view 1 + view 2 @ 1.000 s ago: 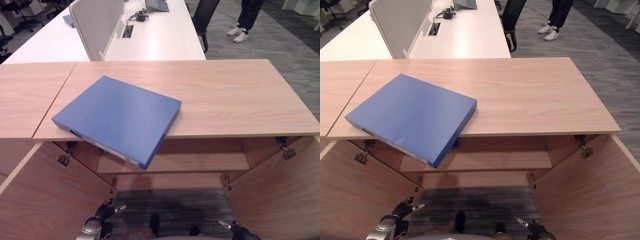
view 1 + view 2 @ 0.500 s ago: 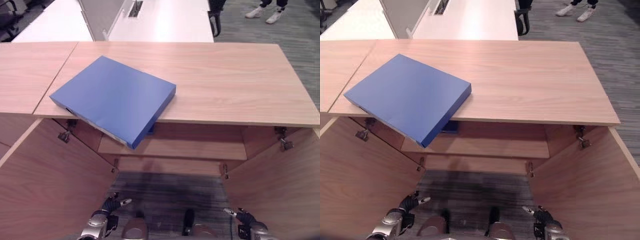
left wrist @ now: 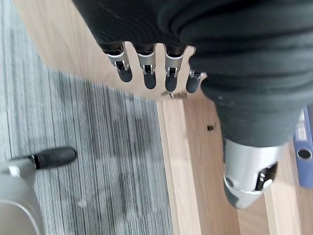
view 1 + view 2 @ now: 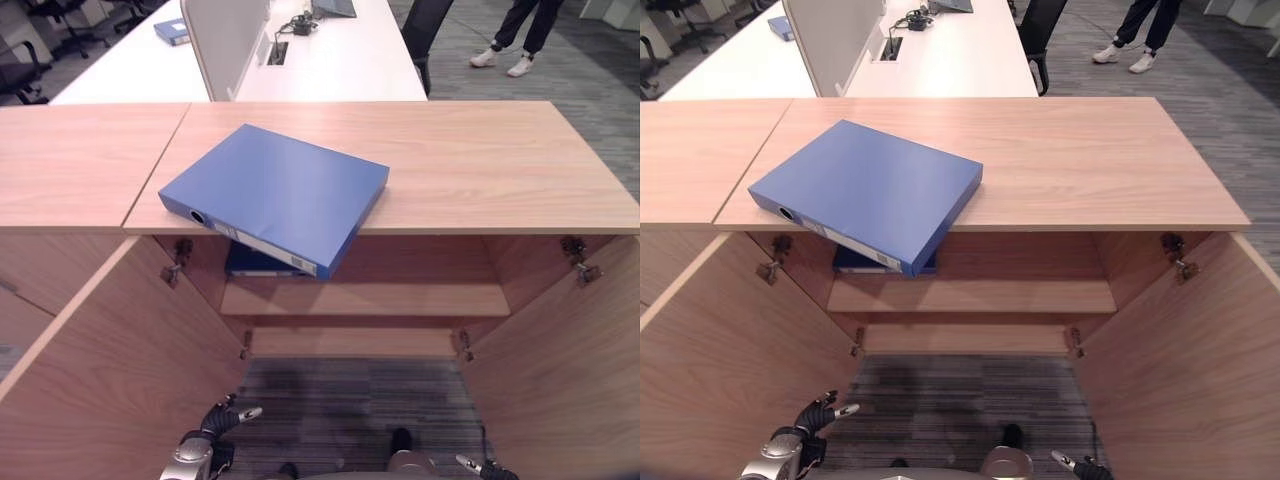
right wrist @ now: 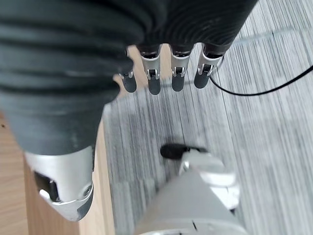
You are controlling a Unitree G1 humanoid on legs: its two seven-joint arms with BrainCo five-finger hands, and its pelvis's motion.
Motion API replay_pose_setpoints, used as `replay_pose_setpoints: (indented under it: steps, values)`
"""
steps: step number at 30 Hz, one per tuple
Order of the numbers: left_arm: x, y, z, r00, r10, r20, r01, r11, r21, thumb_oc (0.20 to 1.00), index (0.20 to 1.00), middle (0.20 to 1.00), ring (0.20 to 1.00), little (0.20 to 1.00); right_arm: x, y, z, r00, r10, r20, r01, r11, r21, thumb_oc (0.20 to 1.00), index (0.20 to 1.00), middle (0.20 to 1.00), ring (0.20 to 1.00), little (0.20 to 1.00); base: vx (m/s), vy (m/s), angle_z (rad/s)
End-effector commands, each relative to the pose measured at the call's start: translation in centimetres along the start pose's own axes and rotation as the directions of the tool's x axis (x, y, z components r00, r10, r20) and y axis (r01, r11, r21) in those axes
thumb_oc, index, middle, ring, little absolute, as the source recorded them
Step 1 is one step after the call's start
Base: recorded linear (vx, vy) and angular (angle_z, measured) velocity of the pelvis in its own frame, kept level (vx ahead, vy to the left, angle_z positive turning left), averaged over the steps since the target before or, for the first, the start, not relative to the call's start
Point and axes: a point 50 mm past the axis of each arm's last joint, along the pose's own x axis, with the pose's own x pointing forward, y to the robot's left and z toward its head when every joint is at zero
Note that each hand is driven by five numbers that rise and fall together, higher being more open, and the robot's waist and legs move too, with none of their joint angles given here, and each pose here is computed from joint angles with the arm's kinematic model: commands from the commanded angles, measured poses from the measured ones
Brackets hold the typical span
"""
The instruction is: Put the empty folder in the office cabinet
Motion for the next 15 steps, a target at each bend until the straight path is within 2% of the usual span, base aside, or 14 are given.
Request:
replay_pose_setpoints:
  steps: [1,9,15]
  values:
    - [0.5,-0.1,1.5,0.999,-0.001,0.047,-0.001,1.000,0.032,1.000,1.000,1.000,1.000,1.000,0.4,0.7,2.9,0.998,0.014,0.068,-0.013,1.000,-0.012,1.000,1.000,1.000,1.000,1.000,-0.14,0.165,-0.07]
    - [0.5,0.4,1.8,0.999,0.002,0.053,-0.004,0.999,0.046,1.000,1.000,1.000,1.000,1.000,0.4,1.1,3.4,0.996,0.026,0.088,-0.024,1.000,-0.019,1.000,1.000,1.000,1.000,1.000,-0.19,0.096,-0.12]
    - [0.5,0.6,2.5,0.996,0.009,0.085,-0.011,1.000,0.025,1.000,1.000,1.000,1.000,1.000,0.4,1.3,3.5,0.995,0.034,0.090,-0.031,0.999,-0.038,1.000,1.000,1.000,1.000,1.000,-0.05,-0.078,0.02]
